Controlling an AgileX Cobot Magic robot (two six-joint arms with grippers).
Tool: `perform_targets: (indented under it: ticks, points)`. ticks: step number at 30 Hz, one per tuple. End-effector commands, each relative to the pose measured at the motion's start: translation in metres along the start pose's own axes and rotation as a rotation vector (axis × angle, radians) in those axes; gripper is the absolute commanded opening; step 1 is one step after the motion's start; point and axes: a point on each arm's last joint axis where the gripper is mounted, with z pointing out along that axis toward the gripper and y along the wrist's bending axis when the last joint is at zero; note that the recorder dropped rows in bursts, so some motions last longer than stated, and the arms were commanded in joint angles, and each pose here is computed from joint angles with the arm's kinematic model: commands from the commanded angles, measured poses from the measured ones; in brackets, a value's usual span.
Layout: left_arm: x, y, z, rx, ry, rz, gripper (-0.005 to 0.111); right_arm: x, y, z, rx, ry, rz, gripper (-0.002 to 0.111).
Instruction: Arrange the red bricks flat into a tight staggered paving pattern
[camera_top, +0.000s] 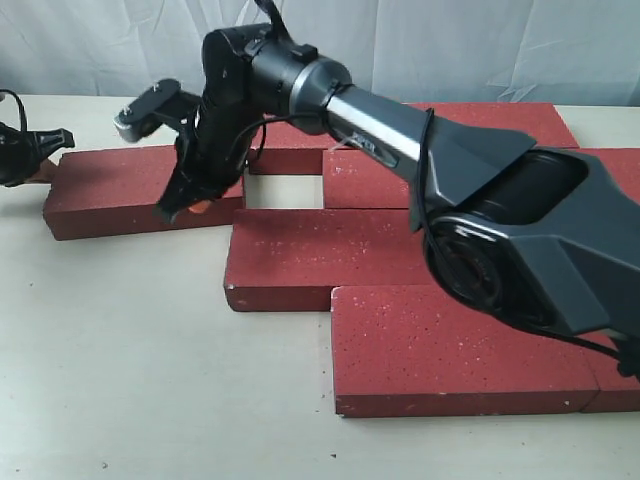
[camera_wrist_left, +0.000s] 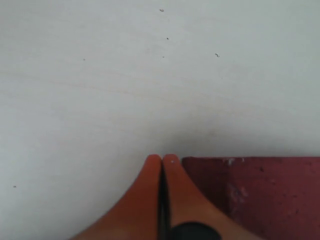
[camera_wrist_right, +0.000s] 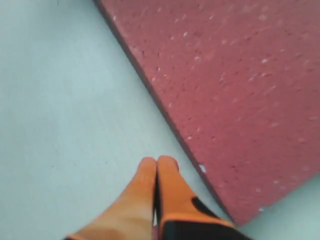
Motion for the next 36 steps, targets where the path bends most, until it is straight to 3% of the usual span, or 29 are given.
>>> perform_targets:
  ticks: [1,6,15,36]
  points:
    - [-0.002,-0.001,-0.001,0.016,-0.008,-0.033,0.0,-0.006,-0.043,-0.045,0.135,-0.157,0.187,-0.001]
    - [-0.002,-0.002,0.0,0.026,-0.01,-0.036,0.0,0.022,-0.076,-0.036,0.128,-0.065,0.326,-0.001]
    - [0.003,-0.013,0.017,0.071,0.019,-0.045,0.0,0.034,-0.086,0.002,0.168,-0.048,0.319,-0.001]
    - [0.009,-0.015,0.016,0.109,0.083,0.02,0.0,0.036,-0.053,0.012,0.015,0.084,0.284,-0.001]
